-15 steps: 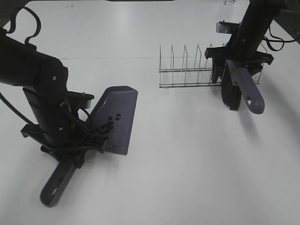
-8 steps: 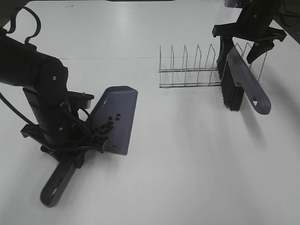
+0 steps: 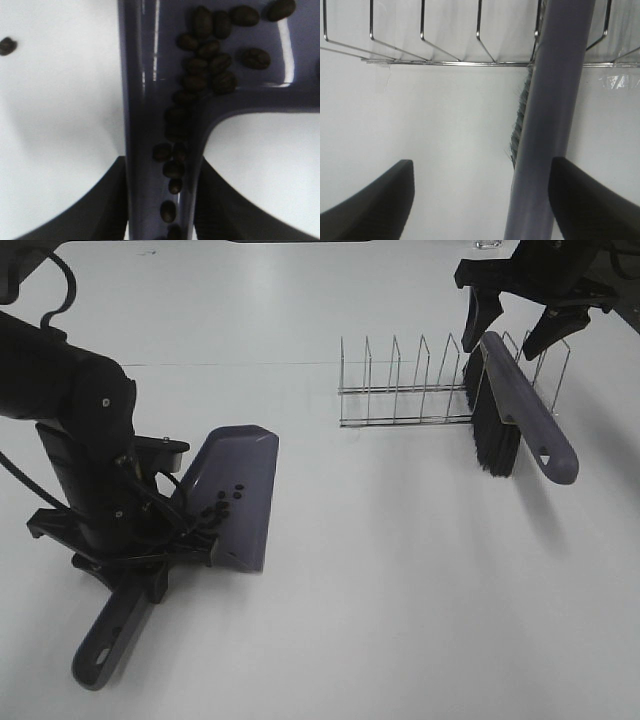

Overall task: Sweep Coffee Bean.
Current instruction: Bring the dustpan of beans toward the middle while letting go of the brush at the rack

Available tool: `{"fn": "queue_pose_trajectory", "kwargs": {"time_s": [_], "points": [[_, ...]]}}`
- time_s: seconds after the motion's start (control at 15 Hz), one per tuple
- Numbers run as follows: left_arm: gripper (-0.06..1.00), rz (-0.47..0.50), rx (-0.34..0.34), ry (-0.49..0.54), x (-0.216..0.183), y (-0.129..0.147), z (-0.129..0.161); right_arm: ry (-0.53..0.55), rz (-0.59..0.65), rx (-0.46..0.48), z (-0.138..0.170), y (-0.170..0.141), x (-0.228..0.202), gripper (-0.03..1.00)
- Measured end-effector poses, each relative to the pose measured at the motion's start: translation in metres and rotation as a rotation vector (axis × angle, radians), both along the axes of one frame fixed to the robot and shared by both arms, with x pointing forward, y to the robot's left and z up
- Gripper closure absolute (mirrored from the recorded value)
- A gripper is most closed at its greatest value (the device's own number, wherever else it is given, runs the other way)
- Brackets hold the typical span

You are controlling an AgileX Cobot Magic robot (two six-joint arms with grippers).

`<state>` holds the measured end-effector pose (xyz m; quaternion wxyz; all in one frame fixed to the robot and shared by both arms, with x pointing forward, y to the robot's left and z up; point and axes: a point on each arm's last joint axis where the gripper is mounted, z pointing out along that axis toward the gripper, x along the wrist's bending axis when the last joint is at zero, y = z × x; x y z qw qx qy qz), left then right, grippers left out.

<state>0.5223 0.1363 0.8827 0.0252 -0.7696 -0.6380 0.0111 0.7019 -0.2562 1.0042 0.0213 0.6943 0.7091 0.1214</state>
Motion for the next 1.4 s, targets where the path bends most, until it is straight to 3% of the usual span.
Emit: {"fn": "queue_pose_trajectory", "kwargs": {"time_s": [0.47, 1.0, 1.4], "points": [[0.62, 0.055, 0.012, -0.024, 0.002, 0.009, 0.015, 0.0, -0.001, 0.032, 0.01, 0.002, -0.009, 0.31], [0.62, 0.189, 0.014, 0.001, 0.023, 0.063, 0.016, 0.0, -0.001, 0.033, 0.01, 0.002, -0.009, 0.31], [0.62, 0.206, 0.007, 0.002, 0.033, 0.087, 0.006, 0.0, -0.001, 0.033, 0.01, 0.002, -0.009, 0.31]]}}
